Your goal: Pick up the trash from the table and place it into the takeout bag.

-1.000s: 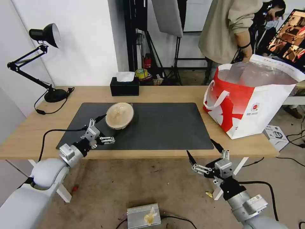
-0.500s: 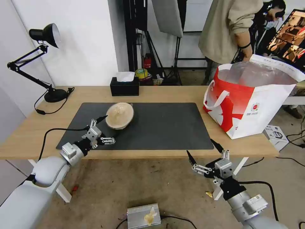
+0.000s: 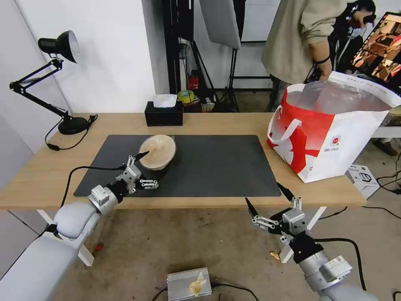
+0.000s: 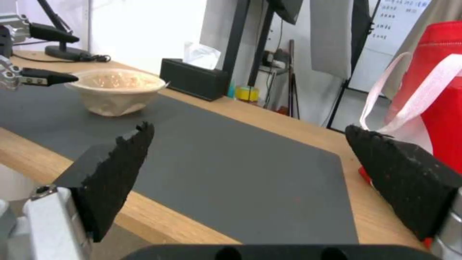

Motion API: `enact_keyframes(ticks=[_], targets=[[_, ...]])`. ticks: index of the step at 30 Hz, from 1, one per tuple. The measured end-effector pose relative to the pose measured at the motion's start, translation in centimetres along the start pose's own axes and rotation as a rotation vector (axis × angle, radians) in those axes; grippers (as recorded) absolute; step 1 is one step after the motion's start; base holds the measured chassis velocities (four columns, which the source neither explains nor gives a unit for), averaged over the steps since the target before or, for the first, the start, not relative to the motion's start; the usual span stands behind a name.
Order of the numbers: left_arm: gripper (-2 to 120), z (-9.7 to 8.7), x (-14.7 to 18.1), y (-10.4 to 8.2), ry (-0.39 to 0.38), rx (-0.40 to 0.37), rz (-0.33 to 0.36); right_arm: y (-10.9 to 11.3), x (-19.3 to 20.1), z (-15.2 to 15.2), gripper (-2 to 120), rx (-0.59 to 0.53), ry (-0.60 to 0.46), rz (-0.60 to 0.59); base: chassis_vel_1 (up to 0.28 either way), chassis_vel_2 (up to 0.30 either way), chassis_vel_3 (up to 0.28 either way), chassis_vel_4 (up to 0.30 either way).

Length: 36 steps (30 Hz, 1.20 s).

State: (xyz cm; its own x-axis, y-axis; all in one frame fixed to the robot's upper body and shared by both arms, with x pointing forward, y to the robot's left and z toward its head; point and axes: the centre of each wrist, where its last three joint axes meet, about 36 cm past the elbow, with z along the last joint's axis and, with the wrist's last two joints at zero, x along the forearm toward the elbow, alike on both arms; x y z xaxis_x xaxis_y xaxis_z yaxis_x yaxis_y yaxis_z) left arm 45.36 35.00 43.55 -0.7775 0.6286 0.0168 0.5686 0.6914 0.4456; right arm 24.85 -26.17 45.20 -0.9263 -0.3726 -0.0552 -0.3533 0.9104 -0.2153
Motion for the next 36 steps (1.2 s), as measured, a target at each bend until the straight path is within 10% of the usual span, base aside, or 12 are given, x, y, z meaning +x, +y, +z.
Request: enact_keyframes(ticks=[36], targets=[[100, 2.4, -2.9, 0.0, 0.026, 0.021, 0.006, 0.0, 0.0, 0.0, 100, 0.0, 0.0, 0.0, 0.0, 0.0, 0.0, 0.0]])
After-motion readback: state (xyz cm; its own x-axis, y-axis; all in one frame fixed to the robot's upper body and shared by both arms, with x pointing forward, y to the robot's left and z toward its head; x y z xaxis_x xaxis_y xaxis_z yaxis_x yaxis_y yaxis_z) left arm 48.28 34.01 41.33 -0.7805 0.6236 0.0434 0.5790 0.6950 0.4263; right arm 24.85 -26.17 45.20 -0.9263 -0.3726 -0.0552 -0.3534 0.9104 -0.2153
